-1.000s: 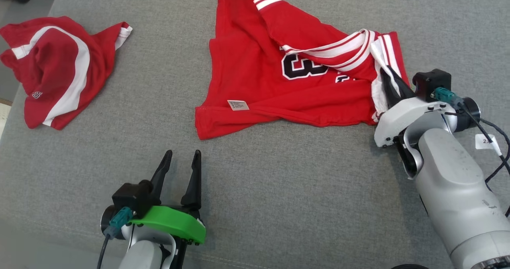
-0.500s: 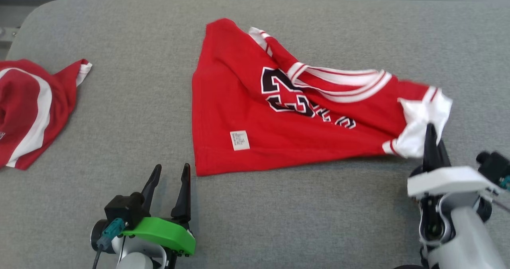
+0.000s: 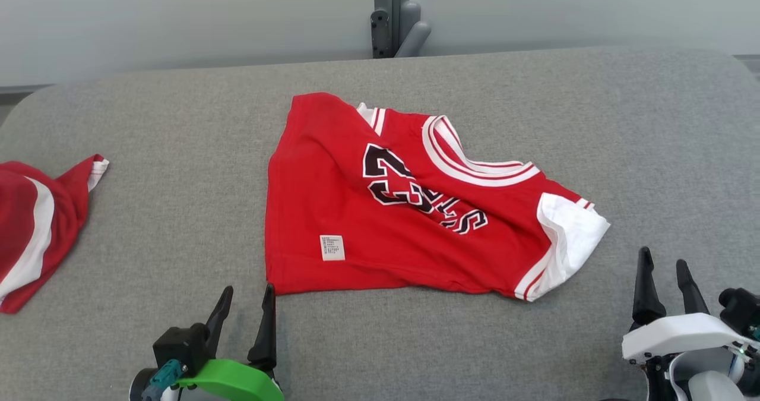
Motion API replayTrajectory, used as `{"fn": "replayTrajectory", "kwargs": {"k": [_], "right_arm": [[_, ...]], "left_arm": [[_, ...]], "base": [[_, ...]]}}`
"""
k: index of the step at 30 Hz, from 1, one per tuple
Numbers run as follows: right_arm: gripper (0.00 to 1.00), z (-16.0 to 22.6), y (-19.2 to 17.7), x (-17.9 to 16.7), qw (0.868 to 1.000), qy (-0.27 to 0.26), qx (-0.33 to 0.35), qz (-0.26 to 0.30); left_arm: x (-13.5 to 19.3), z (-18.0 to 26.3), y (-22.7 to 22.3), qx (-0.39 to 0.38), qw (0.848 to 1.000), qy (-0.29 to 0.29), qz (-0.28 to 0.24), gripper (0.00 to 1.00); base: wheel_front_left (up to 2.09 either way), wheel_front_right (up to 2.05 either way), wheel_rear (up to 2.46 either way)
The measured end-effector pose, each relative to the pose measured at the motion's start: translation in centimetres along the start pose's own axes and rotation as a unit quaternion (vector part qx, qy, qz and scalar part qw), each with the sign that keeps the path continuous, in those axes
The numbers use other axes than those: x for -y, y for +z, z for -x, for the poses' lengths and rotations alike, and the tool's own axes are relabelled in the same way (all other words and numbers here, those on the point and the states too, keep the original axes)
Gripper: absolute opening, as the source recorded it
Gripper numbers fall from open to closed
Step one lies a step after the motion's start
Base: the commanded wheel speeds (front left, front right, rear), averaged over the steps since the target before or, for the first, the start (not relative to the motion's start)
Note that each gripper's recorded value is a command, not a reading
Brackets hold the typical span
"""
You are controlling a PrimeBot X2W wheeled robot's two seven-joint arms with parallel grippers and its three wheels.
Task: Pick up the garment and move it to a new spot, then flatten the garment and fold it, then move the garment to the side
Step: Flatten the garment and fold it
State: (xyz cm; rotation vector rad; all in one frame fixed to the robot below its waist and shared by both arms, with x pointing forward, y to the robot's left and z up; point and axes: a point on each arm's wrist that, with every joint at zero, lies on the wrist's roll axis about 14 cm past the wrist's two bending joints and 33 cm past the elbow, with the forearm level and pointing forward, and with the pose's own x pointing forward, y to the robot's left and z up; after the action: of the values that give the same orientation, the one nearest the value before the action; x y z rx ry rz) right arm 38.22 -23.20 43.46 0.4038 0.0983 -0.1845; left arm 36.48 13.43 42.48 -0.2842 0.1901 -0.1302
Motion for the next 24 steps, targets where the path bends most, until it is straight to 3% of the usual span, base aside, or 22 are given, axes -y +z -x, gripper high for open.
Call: {"fn": "replayTrajectory", "kwargs": {"k": [6,12,24], "right_arm": [[1.0,0.2,3.5,-3.7,0.996,0.063,0.053,0.044],[1.0,0.2,4.0,-6.8,0.988,0.111,0.063,0.083],[1.0,-3.6,-1.4,-9.3,0.975,0.15,-0.022,0.16]], "left_arm": [[0.7,0.6,0.4,0.007,1.0,-0.009,-0.002,1.0],[1.5,0.5,0.2,0.005,1.0,-0.019,-0.001,1.0],[1.1,-0.4,-1.0,-0.017,1.0,-0.013,0.007,1.0]], "base": [[0.0,0.0,0.0],[0.0,0.0,0.0],[0.0,0.0,0.0]]}}
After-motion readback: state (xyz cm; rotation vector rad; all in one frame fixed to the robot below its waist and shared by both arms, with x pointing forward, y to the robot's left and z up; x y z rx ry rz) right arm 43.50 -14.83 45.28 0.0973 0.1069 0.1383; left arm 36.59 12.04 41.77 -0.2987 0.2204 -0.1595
